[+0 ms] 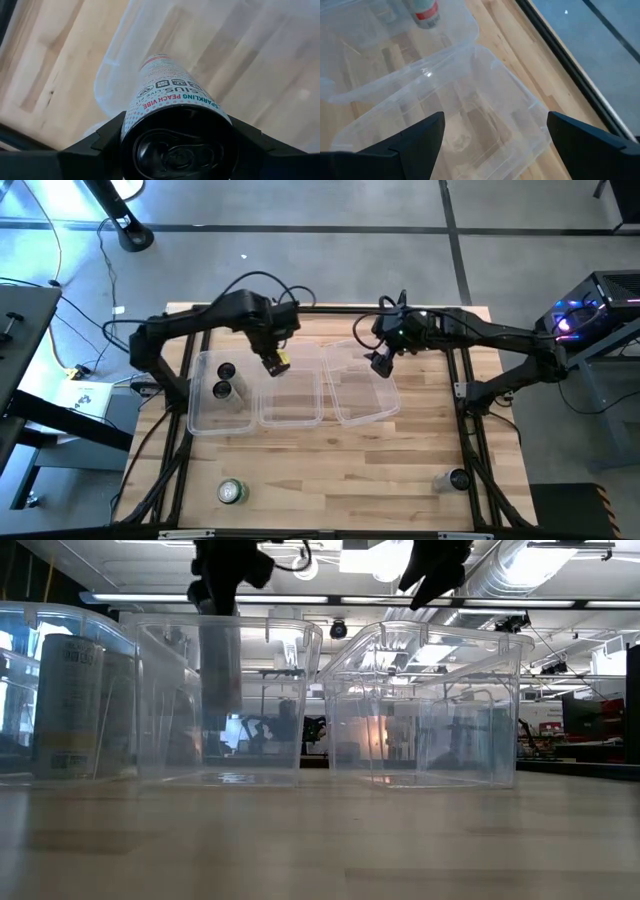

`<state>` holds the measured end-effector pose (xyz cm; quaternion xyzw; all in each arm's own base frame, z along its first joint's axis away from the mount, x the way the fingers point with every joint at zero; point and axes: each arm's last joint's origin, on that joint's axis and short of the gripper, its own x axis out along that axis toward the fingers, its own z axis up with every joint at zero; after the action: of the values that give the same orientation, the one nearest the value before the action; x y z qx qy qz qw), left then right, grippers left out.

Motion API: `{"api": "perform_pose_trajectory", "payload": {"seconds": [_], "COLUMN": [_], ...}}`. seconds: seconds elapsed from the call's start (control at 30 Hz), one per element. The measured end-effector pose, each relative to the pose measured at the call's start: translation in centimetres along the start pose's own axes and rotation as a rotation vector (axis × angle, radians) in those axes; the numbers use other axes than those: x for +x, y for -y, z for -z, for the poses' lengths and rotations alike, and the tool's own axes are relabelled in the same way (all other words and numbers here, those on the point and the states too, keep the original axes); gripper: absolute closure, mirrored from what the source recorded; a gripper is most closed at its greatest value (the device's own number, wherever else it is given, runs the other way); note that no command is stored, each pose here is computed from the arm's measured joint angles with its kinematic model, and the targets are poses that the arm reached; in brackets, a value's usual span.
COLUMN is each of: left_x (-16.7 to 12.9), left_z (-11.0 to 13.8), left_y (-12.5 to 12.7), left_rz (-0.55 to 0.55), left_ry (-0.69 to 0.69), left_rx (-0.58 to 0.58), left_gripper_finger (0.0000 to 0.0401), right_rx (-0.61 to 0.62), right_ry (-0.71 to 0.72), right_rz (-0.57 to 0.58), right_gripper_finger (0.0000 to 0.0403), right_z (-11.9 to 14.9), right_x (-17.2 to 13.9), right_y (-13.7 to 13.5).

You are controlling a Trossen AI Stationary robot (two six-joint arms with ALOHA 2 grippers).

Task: Sort soda cans
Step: Put the white-pink soda can into the center transparent container

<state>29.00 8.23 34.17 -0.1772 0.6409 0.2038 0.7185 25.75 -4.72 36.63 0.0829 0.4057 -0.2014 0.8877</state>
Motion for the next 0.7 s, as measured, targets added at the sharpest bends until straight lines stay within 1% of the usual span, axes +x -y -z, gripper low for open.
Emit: {"api": "perform_pose_trajectory", "payload": {"seconds": [0.13,0.4,0.57,0.7], "left_x": [1.4,2.6,4.9,6.3], "left_z": [-1.1,-2.2,-2.0,-2.2], "left_y": [-0.1,-0.2,-0.9,-0.8], "left_rz": [-0.014,0.007,0.002,0.054], "left_ry": [-0.022,0.034,-0.041,-0.053], "left_rx": [0.031,0.071,0.072,0.072], "left_gripper_finger": [0.0166,0.0166,0.0166,0.0166], "right_rx": [-0.005,0.030,0.049,0.056], "right_ry": [-0.008,-0.023,-0.019,-0.014], "right_rz": [-0.004,0.006,0.006,0.006], "right_gripper_finger": [0.0057,0.0057,0.0057,0.0057], "right_z": [0.2,0.5,0.4,0.4], "right_x": [-0.1,-0.2,-0.2,-0.2], "right_y": [-0.5,-0.8,-0.8,-0.8]}}
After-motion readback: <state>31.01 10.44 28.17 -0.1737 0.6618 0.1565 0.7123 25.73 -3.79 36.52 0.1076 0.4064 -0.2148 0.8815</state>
